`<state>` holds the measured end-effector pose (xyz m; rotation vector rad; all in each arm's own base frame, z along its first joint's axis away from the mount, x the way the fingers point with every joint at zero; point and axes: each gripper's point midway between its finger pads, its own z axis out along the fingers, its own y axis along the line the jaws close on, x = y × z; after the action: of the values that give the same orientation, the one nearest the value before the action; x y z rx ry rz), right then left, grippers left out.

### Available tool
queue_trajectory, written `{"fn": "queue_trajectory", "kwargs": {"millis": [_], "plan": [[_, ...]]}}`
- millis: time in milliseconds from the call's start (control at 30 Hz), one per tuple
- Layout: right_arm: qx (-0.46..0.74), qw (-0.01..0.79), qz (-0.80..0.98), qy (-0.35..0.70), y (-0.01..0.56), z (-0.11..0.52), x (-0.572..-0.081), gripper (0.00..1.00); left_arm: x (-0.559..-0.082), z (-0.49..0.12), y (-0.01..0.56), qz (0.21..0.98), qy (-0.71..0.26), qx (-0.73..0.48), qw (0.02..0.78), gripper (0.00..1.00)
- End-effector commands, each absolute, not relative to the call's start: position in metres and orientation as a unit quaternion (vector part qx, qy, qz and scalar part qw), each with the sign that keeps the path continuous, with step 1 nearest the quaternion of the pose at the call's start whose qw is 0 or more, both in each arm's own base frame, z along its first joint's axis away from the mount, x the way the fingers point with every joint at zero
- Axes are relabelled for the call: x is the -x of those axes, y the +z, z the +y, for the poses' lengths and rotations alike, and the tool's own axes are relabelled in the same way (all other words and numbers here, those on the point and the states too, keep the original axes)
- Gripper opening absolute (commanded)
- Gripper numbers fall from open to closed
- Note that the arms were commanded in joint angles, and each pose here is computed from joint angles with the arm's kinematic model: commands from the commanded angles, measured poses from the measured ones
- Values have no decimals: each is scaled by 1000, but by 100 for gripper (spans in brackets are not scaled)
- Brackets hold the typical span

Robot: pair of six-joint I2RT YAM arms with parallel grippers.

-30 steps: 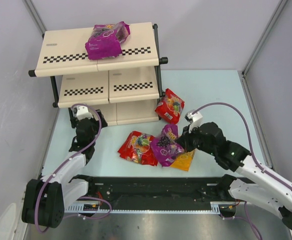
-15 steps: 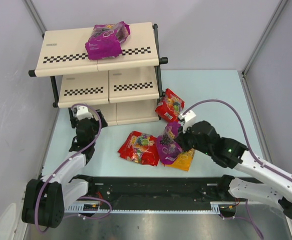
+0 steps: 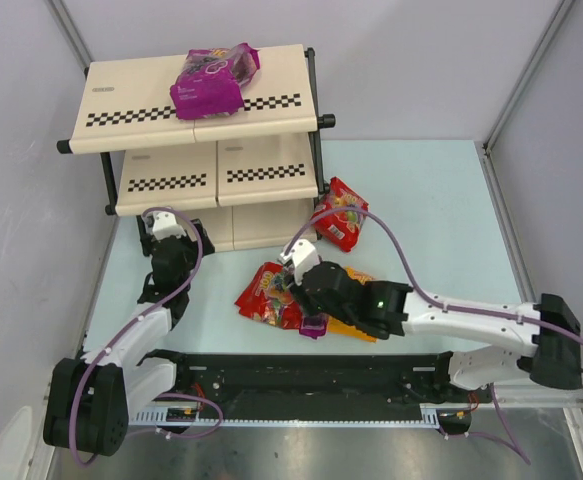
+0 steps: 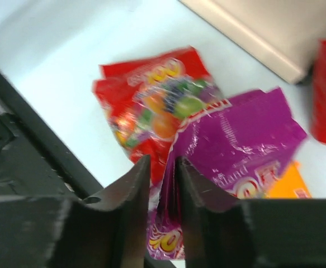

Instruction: Place and organize the candy bags onto the shelf

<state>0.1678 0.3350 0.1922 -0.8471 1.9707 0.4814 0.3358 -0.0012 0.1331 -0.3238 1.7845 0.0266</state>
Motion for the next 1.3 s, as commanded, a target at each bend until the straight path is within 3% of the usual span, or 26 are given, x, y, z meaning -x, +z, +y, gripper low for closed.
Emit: {"fn": "queue_trajectory", "kwargs": {"millis": [0,33,100,167,400,567,800,900,933,1000,1033,1133,1267], "plan": [[332,473,758,302,225,399,-151,39,-343,-1,151,757,-1,151,636,100],[333,473,748,325,231,411,-147,40,-343,-1,151,756,-2,151,637,100],[354,444,739,363,224,430,-130,55,-343,-1,152,756,-2,151,637,100],[358,442,715,407,239,444,-120,63,-343,-1,152,755,-1,152,637,100],[328,500,702,386,283,411,-135,69,-343,-1,151,756,-1,152,636,100],[260,529,764,263,269,349,-167,72,-343,-1,151,756,-1,152,636,100],[204,491,833,155,232,281,-172,73,-343,-1,152,756,-1,153,637,100],[147,473,863,98,215,242,-174,62,-343,-1,152,756,-1,152,637,100],[132,472,868,81,212,231,-174,48,-343,-1,151,756,-1,152,636,100],[111,451,884,52,200,212,-169,34,-343,-1,151,756,-1,152,636,100],[109,442,889,46,196,208,-166,22,-343,-1,151,756,-1,152,636,100],[118,403,907,35,175,208,-153,5,-343,-1,152,756,-1,152,637,100],[171,349,920,53,150,234,-127,0,-342,-1,151,756,0,152,636,100]]}}
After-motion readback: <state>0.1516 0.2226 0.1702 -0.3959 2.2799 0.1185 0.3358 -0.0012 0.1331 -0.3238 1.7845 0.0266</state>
